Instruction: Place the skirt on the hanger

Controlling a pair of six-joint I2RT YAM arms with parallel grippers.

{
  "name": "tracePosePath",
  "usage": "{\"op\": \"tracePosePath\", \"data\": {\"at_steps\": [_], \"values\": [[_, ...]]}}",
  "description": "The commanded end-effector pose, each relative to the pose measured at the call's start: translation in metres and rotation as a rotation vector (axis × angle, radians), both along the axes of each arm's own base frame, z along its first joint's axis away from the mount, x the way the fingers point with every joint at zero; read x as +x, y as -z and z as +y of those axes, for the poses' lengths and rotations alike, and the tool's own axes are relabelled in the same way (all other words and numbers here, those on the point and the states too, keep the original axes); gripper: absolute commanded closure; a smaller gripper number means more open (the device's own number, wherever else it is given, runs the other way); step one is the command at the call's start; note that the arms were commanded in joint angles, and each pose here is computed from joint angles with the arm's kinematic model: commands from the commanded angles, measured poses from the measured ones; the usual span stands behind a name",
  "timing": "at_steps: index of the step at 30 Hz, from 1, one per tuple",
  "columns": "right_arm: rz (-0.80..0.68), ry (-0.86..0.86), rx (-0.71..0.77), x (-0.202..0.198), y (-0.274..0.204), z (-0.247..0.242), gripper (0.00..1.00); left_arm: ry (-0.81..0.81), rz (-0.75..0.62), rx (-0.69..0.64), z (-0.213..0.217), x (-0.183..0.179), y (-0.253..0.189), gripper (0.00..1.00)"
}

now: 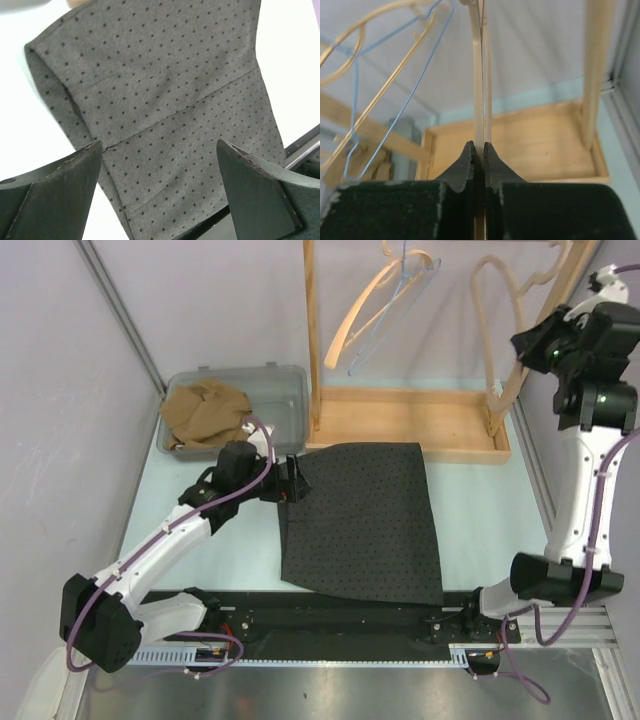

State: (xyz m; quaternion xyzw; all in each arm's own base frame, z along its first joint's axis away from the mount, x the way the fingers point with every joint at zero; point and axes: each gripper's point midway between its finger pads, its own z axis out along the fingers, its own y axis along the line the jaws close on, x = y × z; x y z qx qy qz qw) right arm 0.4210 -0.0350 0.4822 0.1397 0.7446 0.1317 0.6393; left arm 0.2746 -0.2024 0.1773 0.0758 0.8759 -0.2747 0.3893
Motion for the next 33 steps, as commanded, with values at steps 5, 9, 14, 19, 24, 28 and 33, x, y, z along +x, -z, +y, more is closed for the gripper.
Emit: {"op": "tracePosePath", "data": {"at_steps": [5, 9, 14, 19, 24, 28, 33], "values": [[0.019, -0.245, 0.02, -0.075, 0.031, 0.11, 1.0, 0.055, -0.093, -0.104, -0.018, 0.012, -0.048, 0.01], [0.089, -0.278, 0.087, -0.104, 0.068, 0.135, 1.0, 0.08, -0.087, -0.172, -0.026, 0.006, -0.056, 0.01], [0.229, -0.327, 0.11, -0.134, 0.117, 0.163, 1.0, 0.128, -0.086, -0.306, -0.041, -0.004, -0.066, 0.01], [0.305, -0.388, 0.181, -0.151, 0.143, 0.199, 1.0, 0.178, -0.095, -0.435, -0.054, -0.011, -0.079, 0.01], [0.291, -0.428, 0.351, -0.158, 0.152, 0.229, 1.0, 0.13, -0.114, -0.597, -0.053, -0.016, -0.092, 0.01], [0.248, -0.488, 0.535, -0.158, 0.144, 0.26, 1.0, 0.039, -0.123, -0.724, -0.044, -0.016, -0.097, 0.01], [0.228, -0.58, 0.617, -0.161, 0.138, 0.292, 1.0, -0.011, -0.092, -0.783, -0.042, -0.013, -0.094, 0.02]]}}
